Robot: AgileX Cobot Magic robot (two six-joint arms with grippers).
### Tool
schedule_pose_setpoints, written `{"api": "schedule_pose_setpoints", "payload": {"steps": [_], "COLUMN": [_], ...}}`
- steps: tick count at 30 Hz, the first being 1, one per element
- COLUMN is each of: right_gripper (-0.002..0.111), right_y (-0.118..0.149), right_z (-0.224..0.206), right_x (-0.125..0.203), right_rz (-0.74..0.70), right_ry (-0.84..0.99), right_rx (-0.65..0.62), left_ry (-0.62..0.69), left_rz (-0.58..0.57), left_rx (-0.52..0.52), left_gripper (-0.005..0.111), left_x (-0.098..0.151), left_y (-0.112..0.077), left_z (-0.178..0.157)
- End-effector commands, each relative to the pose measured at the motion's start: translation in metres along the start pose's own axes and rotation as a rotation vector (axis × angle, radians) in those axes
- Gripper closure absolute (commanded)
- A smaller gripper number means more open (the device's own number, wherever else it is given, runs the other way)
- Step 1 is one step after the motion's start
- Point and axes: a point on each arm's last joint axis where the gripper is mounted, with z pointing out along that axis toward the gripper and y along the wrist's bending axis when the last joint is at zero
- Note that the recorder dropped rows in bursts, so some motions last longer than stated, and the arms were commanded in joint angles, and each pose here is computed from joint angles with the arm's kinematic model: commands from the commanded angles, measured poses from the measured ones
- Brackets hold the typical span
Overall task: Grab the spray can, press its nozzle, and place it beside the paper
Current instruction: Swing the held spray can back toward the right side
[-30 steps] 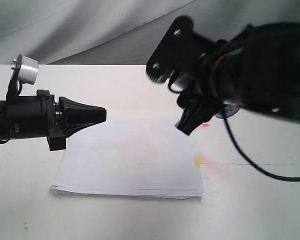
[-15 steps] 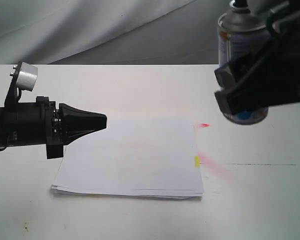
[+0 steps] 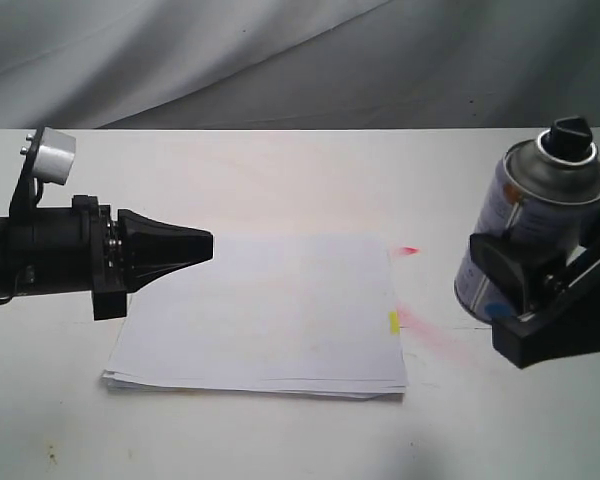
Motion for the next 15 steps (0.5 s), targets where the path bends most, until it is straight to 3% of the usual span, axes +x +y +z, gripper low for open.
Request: {"api": "schedule_pose_setpoints", "payload": {"steps": [1, 4, 15], "right_gripper": [0.108, 0.108, 0.108], "right_y": [-0.011, -0.022, -0.022], "right_z": [-0.004, -0.006, -0.006], "right_x": [-0.018, -0.02, -0.02], "right_rz": [0.088, 0.098, 0.051], "right_ry": [-0.184, -0.216, -0.211], "right_rx": [0.108, 0.225, 0.233], "left_ry": [-0.005, -0.005, -0.005], "left_rz": [-0.001, -0.001, -0.001], "left_rx": [0.004, 0.005, 0.005], "left_gripper": [0.107, 0.107, 0.107], "left_x": [0.001, 0.001, 0.001], "left_y": [-0.003, -0.003, -0.003], "left_z": [-0.001, -0.001, -0.001]}}
